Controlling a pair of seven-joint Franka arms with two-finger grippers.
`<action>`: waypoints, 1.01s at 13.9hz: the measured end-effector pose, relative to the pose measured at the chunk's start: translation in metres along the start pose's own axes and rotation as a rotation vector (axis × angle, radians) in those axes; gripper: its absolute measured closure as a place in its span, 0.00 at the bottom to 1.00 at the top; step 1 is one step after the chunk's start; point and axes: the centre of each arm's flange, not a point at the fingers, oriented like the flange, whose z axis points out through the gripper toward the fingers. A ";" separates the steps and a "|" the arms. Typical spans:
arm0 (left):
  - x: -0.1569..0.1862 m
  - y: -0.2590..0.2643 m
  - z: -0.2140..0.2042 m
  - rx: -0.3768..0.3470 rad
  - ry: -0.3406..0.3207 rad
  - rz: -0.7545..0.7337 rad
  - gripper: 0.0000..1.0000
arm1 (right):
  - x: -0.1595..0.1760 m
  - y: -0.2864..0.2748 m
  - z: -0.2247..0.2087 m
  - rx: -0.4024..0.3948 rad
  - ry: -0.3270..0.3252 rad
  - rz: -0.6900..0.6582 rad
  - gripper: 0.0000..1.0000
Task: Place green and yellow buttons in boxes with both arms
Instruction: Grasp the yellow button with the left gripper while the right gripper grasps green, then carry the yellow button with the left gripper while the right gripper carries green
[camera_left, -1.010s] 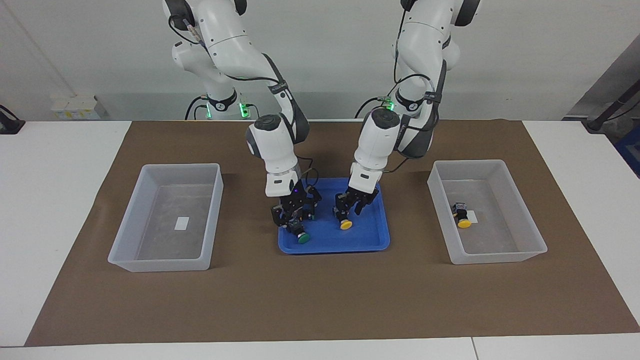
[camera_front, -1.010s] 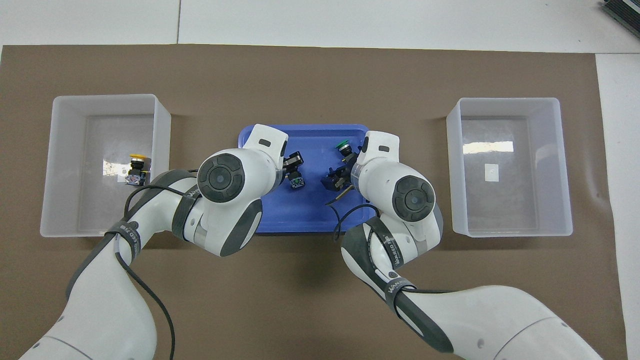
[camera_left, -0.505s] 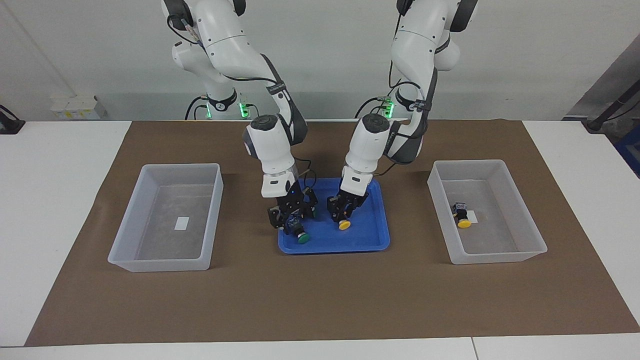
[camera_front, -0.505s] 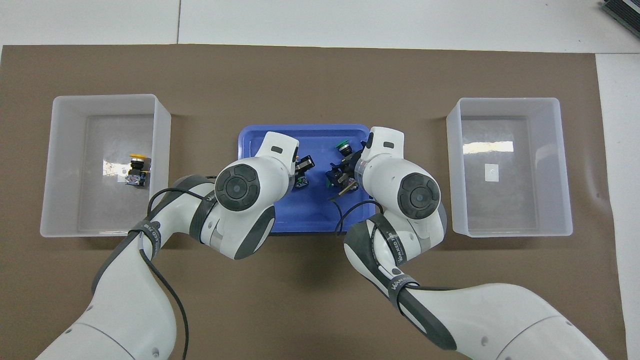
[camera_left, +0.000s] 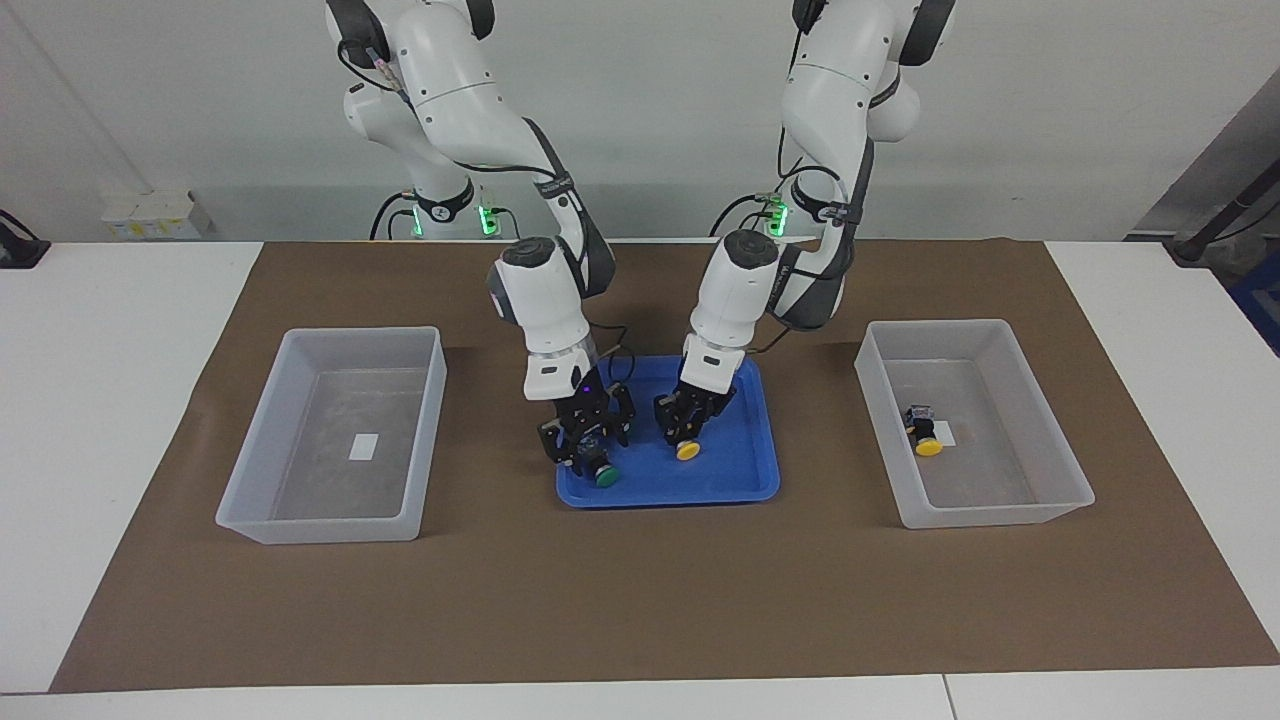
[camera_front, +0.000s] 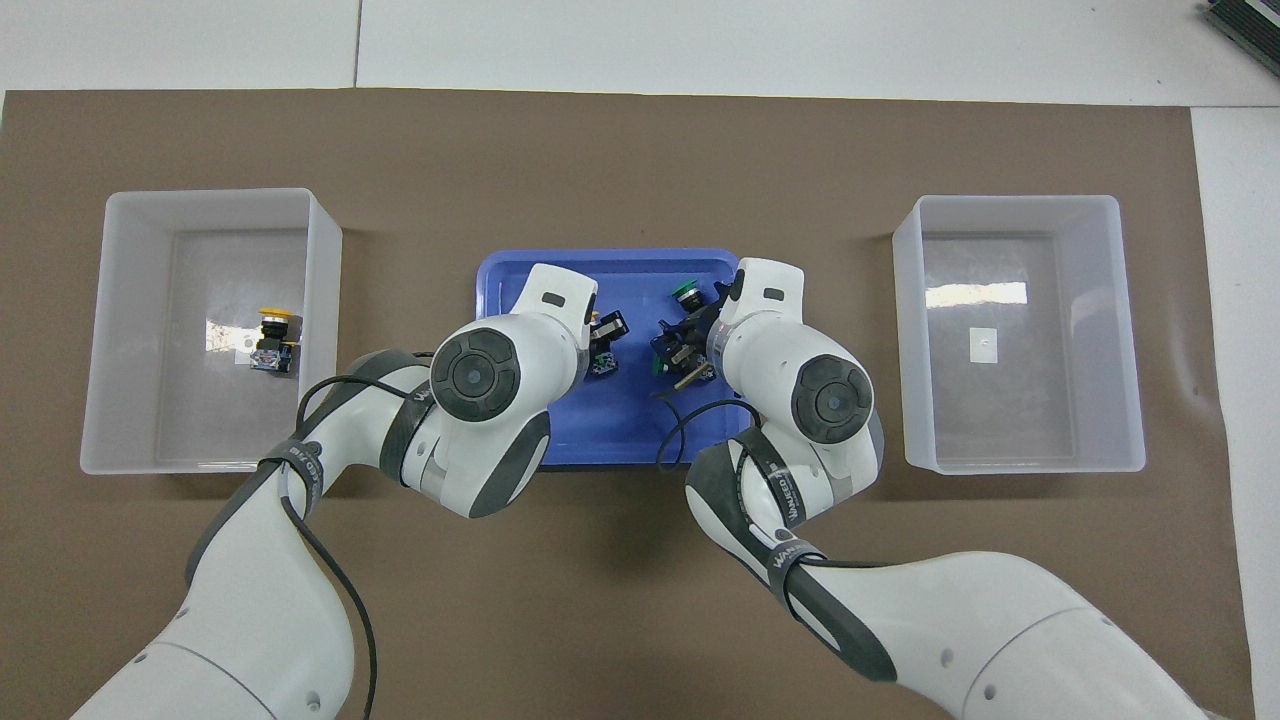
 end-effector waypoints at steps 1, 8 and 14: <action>0.000 0.000 0.000 0.000 0.000 0.000 0.59 | -0.001 0.000 0.002 0.000 0.000 0.000 0.24; 0.009 -0.002 -0.003 0.018 -0.002 -0.011 0.59 | 0.018 0.007 -0.024 -0.011 0.043 0.007 0.60; 0.078 0.001 -0.054 0.104 -0.017 -0.012 0.59 | 0.032 0.078 -0.098 -0.076 0.091 0.128 0.60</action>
